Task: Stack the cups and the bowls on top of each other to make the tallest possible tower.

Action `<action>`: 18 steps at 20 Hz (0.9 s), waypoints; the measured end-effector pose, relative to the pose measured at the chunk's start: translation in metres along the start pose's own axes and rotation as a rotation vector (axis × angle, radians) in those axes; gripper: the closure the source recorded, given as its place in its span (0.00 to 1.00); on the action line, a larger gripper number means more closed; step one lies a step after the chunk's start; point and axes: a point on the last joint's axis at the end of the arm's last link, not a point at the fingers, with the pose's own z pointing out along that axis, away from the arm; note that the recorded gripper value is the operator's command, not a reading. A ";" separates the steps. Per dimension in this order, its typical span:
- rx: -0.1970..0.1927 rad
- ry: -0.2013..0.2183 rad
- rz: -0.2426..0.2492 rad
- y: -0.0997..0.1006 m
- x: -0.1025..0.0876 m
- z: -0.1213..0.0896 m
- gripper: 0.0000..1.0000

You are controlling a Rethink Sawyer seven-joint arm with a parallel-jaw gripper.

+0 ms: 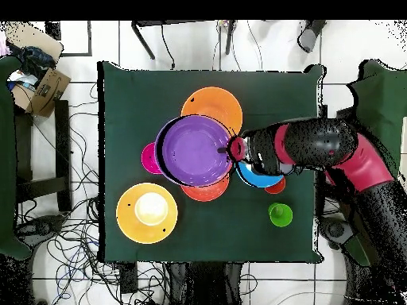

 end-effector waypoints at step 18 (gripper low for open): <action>0.007 -0.032 -0.123 -0.078 -0.026 0.004 1.00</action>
